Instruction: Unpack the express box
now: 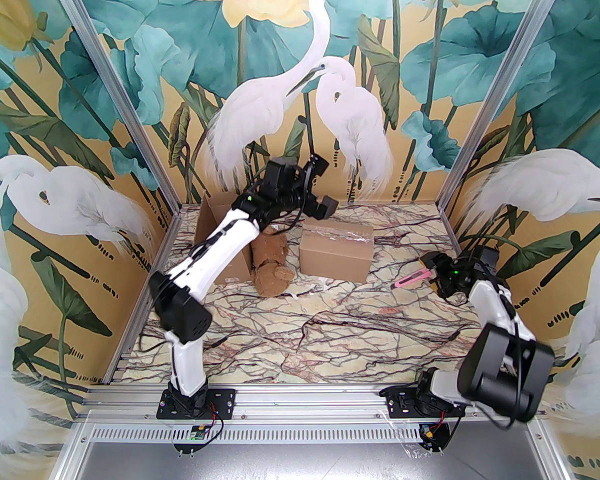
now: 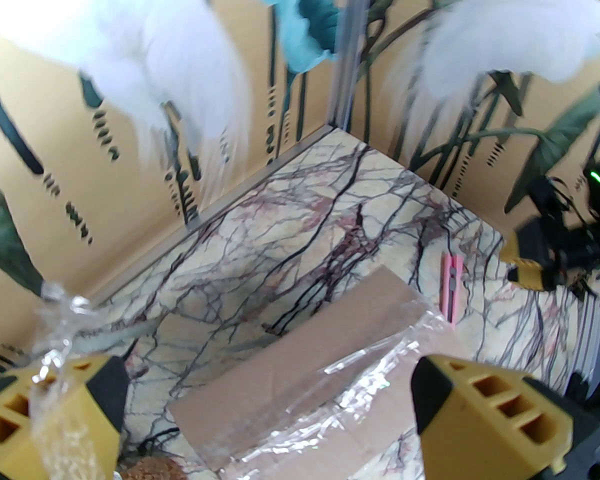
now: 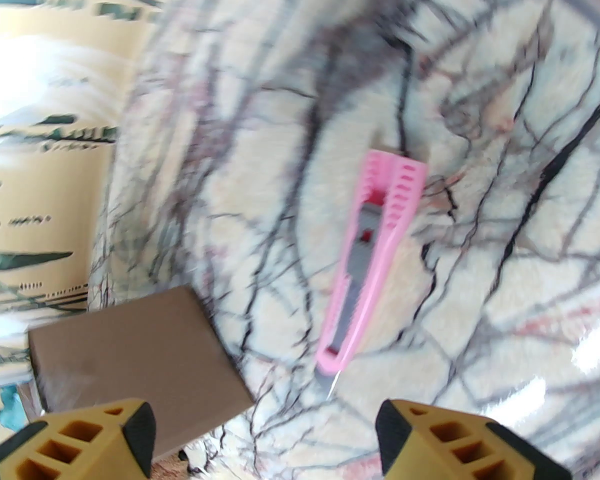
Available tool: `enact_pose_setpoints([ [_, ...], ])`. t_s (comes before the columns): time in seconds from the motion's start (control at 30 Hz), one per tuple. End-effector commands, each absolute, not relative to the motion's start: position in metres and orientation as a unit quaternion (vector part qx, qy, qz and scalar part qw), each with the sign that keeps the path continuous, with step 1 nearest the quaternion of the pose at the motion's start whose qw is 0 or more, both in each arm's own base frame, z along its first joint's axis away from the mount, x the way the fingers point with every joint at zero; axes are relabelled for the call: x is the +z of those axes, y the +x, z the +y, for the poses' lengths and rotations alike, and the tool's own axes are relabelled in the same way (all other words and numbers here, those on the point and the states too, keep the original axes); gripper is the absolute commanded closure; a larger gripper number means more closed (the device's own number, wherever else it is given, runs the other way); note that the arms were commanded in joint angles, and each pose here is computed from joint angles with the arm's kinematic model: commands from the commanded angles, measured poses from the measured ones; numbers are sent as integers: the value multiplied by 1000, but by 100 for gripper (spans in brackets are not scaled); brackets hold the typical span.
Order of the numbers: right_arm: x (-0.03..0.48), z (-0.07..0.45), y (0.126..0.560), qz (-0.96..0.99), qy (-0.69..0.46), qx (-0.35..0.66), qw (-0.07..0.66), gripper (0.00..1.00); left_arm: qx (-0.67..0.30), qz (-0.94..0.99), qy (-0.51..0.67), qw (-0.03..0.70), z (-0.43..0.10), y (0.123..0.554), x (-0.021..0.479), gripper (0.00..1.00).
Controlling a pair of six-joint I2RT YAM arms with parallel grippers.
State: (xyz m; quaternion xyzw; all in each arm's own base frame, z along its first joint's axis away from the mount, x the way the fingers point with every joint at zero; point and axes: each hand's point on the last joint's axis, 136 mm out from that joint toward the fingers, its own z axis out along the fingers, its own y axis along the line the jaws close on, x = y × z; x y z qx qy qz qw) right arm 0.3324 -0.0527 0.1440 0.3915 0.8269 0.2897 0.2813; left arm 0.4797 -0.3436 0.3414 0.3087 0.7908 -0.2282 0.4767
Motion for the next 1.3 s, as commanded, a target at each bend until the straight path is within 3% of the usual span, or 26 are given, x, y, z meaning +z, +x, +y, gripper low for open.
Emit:
enact_pose_setpoints([
  [0.0, 137, -19, 313, 855, 350, 281, 261, 21, -251, 866, 272, 336, -340, 476, 270, 0],
  [0.33, 151, 133, 311, 883, 141, 377, 241, 25, -306, 876, 265, 263, -337, 484, 226, 0],
  [0.47, 139, 158, 321, 895, 123, 365, 225, 25, -320, 880, 268, 228, -337, 476, 208, 0],
  [0.97, 148, 112, 363, 918, 147, 261, 258, 24, -367, 876, 282, 135, -330, 417, 184, 4],
  [1.27, 146, 81, 375, 918, 148, 247, 273, 23, -372, 871, 283, 147, -321, 357, 199, 4],
])
